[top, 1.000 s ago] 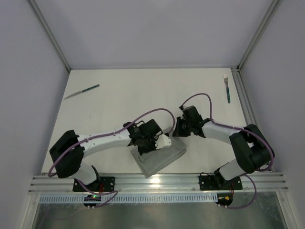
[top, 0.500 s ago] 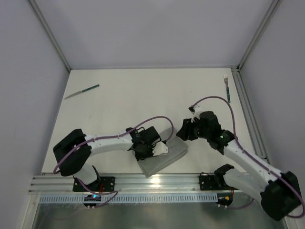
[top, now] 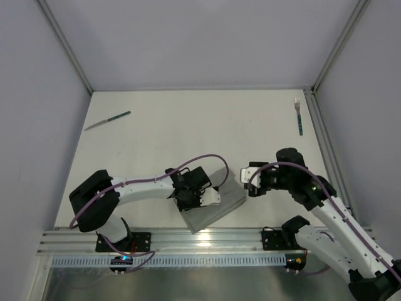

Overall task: Fold the napkin into a case and place the utensils inside
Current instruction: Pick up the 2/3-rectangle-folded napkin at the center of the board.

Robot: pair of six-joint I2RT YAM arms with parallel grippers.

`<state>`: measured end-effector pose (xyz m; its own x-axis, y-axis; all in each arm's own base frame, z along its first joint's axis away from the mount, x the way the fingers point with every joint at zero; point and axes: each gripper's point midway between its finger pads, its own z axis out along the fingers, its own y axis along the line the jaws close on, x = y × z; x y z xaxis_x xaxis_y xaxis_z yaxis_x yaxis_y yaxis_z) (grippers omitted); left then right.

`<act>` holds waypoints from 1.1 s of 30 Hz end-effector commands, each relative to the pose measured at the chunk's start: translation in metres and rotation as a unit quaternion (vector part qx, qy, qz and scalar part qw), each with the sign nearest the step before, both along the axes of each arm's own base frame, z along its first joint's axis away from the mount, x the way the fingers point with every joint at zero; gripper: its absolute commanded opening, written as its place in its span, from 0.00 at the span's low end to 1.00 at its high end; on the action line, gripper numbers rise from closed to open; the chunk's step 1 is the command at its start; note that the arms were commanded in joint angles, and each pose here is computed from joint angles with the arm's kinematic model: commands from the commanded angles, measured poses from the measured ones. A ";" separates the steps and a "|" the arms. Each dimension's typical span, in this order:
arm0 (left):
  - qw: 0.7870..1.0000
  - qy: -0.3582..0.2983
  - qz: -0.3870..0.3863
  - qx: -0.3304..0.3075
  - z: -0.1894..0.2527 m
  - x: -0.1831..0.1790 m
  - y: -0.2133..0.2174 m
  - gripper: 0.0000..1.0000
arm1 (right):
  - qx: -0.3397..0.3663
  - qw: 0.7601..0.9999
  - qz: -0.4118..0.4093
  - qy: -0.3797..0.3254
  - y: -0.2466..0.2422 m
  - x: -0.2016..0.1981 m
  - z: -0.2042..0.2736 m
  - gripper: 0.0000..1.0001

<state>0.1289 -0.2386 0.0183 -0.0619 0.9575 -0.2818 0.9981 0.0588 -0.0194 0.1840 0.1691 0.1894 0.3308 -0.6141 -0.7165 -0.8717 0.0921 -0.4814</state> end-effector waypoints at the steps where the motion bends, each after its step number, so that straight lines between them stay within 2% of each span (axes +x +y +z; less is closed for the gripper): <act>1: 1.000 -0.008 -0.014 -0.008 0.003 -0.001 0.001 0.18 | -0.154 0.980 0.126 0.011 -0.032 -0.042 -0.058 0.63; 3: 1.000 -0.003 -0.017 -0.007 0.003 -0.004 0.003 0.20 | -0.175 0.972 0.158 -0.010 -0.033 -0.046 -0.073 0.63; 4: 1.000 0.000 -0.019 -0.009 0.003 -0.005 0.004 0.20 | -0.184 0.967 0.175 0.001 -0.034 -0.053 -0.089 0.63; 7: 1.000 0.000 -0.024 -0.005 0.000 -0.007 0.007 0.21 | -0.181 0.962 0.205 -0.003 -0.021 -0.056 -0.114 0.63; 13: 1.000 -0.004 -0.024 -0.008 -0.001 -0.004 0.004 0.22 | -0.206 0.958 0.195 -0.030 -0.002 -0.035 -0.155 0.63; 16: 1.000 -0.006 -0.023 -0.011 0.000 -0.003 0.003 0.22 | -0.193 0.965 0.173 -0.026 0.008 -0.023 -0.147 0.62; 21: 1.000 -0.007 -0.025 -0.013 -0.001 -0.003 0.002 0.22 | -0.219 0.961 0.165 -0.031 -0.001 -0.021 -0.141 0.56; 25: 1.000 -0.008 -0.025 -0.015 0.000 -0.002 0.000 0.22 | -0.212 0.960 0.178 -0.037 -0.004 -0.030 -0.137 0.56; 29: 1.000 -0.003 -0.026 -0.014 -0.001 -0.003 0.000 0.23 | -0.186 0.967 0.165 -0.053 0.007 -0.021 -0.125 0.57; 33: 0.999 -0.008 -0.027 -0.013 0.000 0.000 -0.003 0.23 | -0.193 0.964 0.182 -0.023 0.010 -0.026 -0.136 0.62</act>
<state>0.1281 -0.2354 0.0176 -0.0293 0.9568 -0.2894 0.9996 0.0279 -0.0089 0.1535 0.1653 0.0428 0.5893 -0.6955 -0.4111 -0.7955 -0.4108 -0.4454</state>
